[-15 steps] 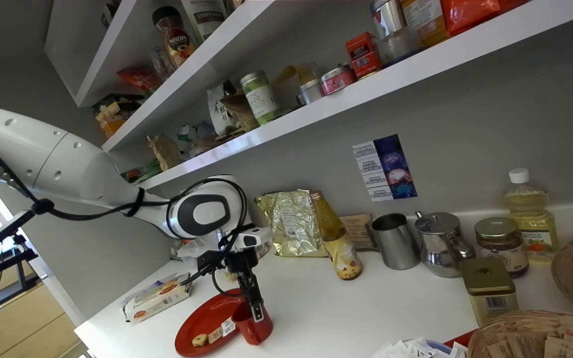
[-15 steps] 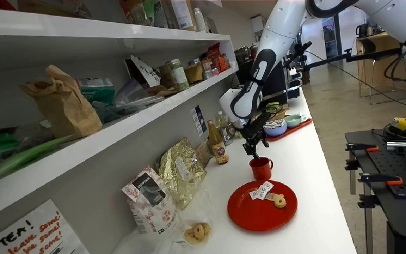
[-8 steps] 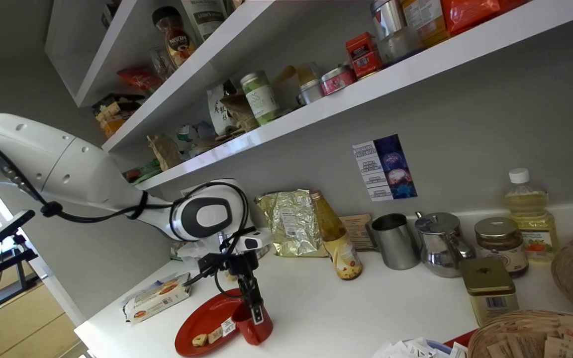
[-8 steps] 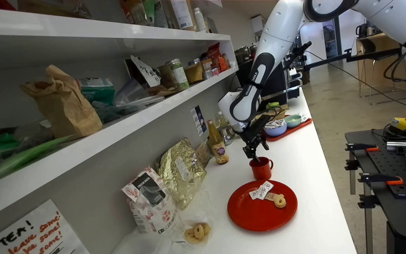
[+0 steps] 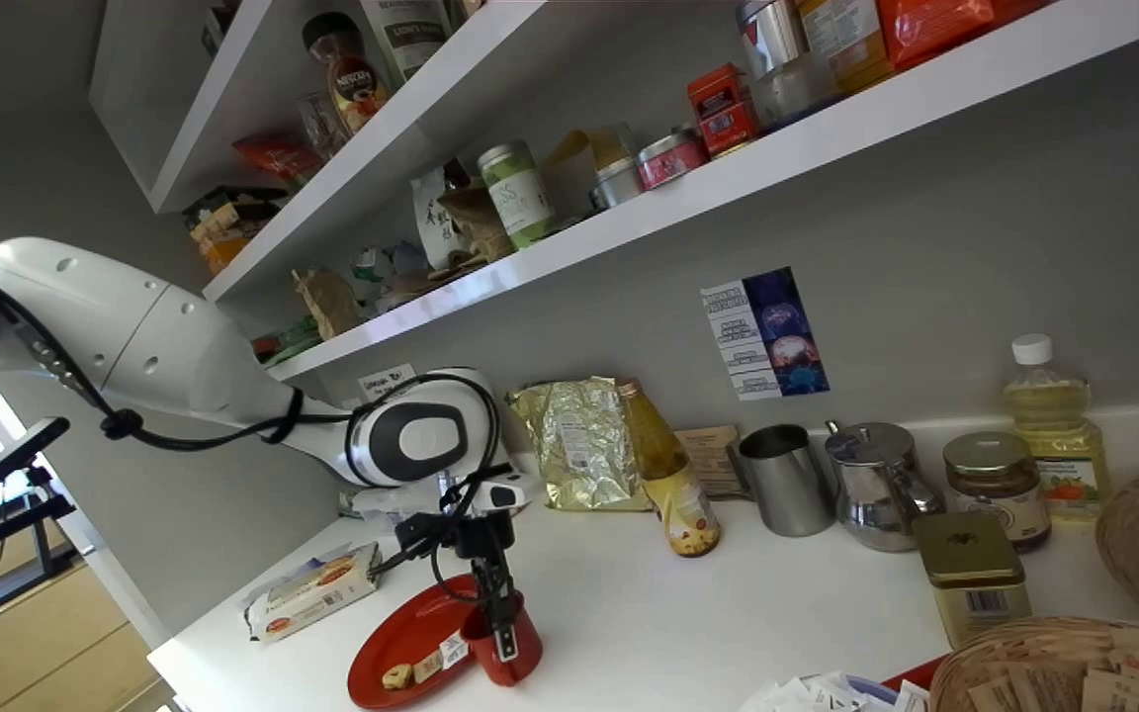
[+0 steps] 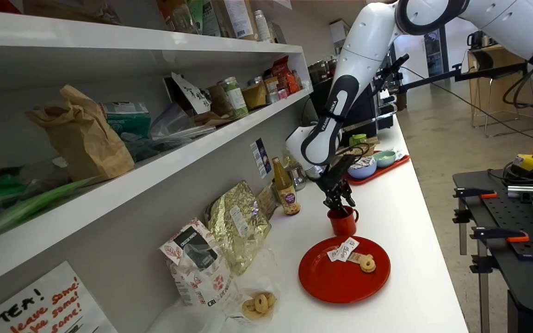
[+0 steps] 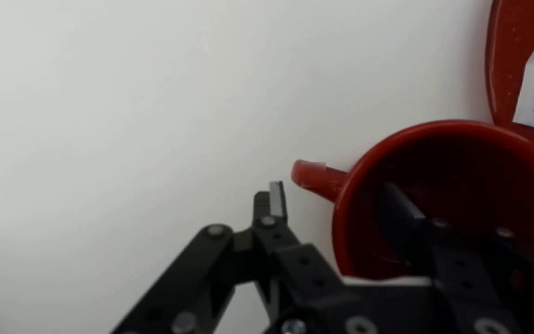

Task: Put the cup on the plate

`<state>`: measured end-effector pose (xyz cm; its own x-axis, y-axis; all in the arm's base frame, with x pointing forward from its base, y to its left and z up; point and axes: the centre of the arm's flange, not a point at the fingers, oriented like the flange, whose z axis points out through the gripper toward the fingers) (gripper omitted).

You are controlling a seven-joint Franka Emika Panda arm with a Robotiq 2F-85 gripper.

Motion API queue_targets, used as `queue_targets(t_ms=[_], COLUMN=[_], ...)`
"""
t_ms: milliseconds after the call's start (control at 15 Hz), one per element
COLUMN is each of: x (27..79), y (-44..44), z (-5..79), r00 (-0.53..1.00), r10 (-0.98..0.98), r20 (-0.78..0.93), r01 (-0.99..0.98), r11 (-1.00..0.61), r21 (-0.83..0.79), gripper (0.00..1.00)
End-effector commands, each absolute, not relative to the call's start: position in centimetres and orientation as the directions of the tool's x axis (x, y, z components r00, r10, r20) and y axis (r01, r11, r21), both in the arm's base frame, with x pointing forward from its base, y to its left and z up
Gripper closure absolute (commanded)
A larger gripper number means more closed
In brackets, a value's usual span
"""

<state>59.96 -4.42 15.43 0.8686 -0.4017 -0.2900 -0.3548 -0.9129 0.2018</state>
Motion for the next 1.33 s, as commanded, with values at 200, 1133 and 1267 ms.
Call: queue_targets(t_ms=[200,1133,1267], x=[61.2,61.8,61.7], y=[-3.6,3.4,5.6], z=[15.7,23.5,25.9], r00=[0.871,0.95,0.972], r10=[-0.379,-0.273,-0.214], r20=[-0.312,-0.153,-0.094], r01=[-0.328,-0.243,-0.193], r11=[-0.922,-0.952,-0.962], r21=[0.205,0.185,0.192], gripper=[0.99,0.98,0.98])
